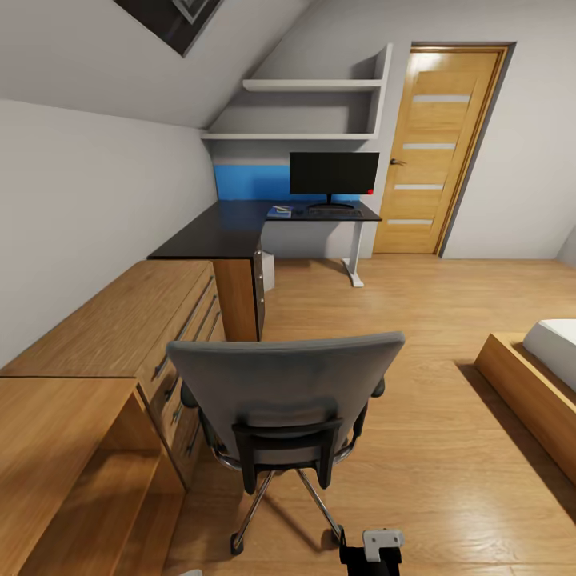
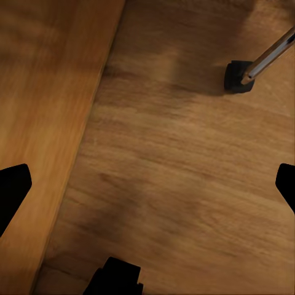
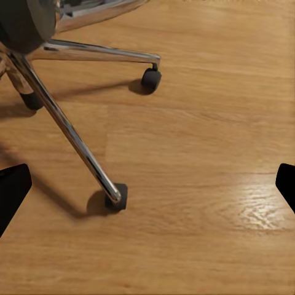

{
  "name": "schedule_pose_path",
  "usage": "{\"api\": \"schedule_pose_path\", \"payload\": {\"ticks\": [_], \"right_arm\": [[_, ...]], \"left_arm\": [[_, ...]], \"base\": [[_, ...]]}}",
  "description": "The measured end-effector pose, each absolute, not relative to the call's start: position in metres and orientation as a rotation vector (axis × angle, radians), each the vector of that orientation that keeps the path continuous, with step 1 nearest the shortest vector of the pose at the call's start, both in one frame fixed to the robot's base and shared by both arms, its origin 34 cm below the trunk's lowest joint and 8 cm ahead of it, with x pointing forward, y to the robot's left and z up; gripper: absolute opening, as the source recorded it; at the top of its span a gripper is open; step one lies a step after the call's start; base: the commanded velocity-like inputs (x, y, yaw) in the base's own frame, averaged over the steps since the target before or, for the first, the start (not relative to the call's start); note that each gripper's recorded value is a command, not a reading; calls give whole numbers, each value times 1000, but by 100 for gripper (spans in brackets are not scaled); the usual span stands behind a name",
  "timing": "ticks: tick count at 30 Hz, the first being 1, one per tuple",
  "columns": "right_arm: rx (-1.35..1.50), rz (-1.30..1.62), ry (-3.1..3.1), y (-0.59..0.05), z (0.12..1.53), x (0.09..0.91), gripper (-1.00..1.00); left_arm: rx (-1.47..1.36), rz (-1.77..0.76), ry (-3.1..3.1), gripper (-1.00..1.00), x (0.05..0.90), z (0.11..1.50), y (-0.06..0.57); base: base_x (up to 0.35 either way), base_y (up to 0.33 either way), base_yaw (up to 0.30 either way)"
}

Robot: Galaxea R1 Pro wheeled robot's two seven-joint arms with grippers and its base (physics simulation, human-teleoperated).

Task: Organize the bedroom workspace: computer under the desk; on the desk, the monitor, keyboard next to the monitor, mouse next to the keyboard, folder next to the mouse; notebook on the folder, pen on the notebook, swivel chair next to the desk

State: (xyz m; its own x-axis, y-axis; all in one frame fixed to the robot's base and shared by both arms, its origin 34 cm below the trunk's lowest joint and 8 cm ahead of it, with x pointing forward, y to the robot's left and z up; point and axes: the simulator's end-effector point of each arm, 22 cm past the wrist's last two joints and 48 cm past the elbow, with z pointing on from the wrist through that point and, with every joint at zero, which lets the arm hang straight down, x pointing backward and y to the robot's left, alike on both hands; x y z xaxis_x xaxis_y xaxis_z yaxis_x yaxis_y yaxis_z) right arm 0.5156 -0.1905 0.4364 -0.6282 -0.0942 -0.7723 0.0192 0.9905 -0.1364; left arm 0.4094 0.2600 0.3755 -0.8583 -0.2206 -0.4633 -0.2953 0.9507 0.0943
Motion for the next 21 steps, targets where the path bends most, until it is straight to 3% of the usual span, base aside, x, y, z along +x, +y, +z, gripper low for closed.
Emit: {"api": "schedule_pose_path", "payload": {"ticks": [21], "right_arm": [[-47, -165, 2213, -191, 406, 517, 100]], "left_arm": [[-370, 216, 2611, 100, 413, 342, 260]], "base": [[0, 0, 0]]}}
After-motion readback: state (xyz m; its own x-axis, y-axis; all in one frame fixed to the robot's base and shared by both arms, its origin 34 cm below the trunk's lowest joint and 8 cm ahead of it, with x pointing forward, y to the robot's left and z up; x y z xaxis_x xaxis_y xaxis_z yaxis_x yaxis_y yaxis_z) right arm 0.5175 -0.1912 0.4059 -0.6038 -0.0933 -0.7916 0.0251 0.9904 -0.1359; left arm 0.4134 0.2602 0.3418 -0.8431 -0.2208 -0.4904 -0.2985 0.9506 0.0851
